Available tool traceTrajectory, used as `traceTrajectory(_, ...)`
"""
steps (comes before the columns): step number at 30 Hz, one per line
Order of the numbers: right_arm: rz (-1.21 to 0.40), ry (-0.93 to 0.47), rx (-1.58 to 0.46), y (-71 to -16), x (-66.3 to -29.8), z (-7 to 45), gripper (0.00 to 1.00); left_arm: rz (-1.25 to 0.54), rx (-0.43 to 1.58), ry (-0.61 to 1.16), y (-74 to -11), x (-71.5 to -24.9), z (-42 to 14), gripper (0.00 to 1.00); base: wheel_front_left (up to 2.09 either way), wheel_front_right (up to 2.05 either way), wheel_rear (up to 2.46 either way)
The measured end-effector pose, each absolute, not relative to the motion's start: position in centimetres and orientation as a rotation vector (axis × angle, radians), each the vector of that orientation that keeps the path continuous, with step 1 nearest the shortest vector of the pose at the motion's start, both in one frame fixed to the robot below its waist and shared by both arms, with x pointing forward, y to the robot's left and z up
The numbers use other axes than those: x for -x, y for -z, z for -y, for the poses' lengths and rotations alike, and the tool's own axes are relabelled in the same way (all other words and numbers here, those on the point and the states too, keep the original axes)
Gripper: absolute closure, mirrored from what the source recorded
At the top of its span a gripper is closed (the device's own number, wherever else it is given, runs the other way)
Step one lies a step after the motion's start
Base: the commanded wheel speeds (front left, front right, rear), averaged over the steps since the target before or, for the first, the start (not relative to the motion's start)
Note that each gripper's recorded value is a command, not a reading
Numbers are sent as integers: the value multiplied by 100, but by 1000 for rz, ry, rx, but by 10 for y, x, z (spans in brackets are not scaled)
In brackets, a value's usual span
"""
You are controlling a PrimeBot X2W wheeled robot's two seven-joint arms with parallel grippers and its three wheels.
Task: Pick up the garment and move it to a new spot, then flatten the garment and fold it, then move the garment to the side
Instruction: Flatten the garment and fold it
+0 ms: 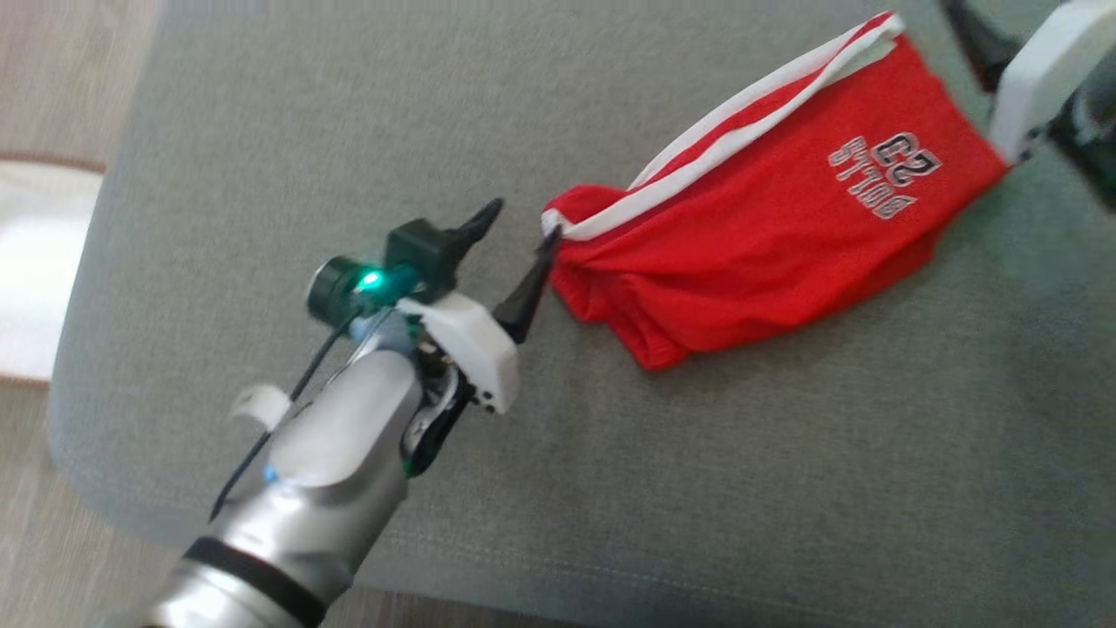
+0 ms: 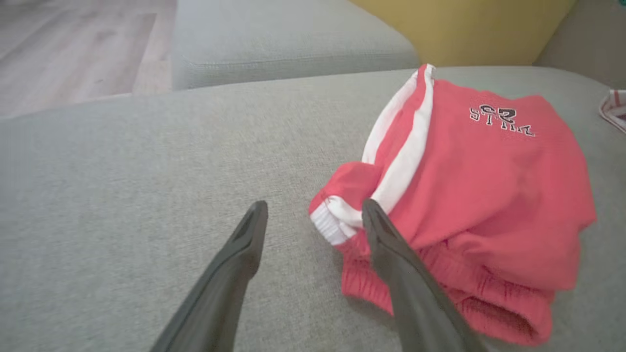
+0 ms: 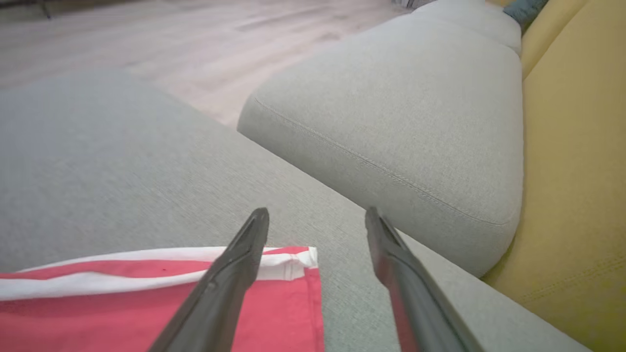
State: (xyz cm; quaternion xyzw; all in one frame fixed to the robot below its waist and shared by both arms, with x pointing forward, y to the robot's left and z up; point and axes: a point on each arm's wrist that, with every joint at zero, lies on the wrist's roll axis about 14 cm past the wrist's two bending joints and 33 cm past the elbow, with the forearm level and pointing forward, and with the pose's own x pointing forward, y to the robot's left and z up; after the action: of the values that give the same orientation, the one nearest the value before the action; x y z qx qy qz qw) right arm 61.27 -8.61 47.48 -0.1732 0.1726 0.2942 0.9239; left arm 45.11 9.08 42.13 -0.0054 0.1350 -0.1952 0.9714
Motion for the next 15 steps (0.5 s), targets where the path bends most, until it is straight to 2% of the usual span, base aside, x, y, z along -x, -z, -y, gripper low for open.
traceTrajectory(6,-234,-585,209,-502,-580,88,0,-192,75,294,-450,-448,-109,0,0,0,0)
traceTrajectory(15,-91,-457,45,-550,-546,130,0,39,227,179,-523,-443,-122,0,0,0,0)
